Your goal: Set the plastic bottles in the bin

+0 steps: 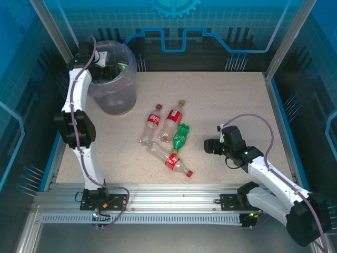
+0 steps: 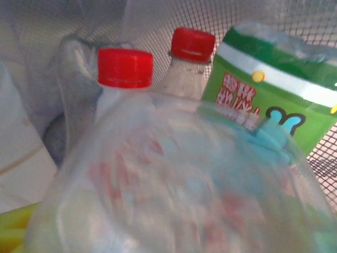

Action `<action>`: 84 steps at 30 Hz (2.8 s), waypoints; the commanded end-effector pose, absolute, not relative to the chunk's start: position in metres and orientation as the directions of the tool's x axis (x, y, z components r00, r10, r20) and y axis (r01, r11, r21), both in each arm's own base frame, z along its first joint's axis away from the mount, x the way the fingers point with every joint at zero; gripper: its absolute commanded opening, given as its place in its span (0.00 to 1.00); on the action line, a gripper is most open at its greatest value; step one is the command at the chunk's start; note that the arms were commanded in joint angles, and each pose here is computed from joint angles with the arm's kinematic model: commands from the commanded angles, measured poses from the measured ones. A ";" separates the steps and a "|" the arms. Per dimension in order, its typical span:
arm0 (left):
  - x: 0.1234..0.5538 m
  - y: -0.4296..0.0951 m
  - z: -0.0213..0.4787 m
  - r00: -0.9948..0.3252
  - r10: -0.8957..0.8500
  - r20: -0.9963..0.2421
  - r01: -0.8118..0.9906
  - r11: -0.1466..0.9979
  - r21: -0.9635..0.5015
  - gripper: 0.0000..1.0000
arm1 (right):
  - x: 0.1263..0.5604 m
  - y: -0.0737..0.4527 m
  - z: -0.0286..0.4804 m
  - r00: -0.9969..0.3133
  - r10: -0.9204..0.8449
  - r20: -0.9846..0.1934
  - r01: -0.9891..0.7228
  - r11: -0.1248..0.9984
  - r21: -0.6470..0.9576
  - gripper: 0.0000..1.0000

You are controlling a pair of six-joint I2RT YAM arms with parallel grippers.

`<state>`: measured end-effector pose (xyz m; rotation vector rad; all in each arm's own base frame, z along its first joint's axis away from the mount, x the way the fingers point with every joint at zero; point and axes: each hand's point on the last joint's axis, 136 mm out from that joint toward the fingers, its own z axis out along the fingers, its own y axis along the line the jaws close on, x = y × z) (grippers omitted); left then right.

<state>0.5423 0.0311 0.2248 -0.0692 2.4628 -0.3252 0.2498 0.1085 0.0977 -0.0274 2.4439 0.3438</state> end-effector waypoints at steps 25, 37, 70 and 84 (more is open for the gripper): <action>0.476 0.029 0.370 -0.568 -0.119 -0.814 0.023 0.987 -0.161 0.99 | 0.260 0.177 0.100 -0.778 0.071 -0.625 -0.190 0.921 0.341 0.80; 0.405 -0.067 0.375 -0.498 -0.205 -0.843 0.205 0.917 -0.343 0.98 | 0.283 0.249 0.096 -0.785 0.044 -0.618 -0.224 0.910 0.348 0.86; 0.310 -0.173 0.165 -0.809 -0.286 -0.513 0.103 0.791 -0.603 0.94 | 0.295 0.218 0.051 -0.835 0.005 -0.550 -0.133 0.968 0.212 0.77; 0.321 -0.200 0.159 -0.823 -0.281 -0.494 0.122 0.761 -0.637 0.94 | 0.300 0.203 0.039 -0.841 0.031 -0.540 -0.135 0.955 0.264 0.82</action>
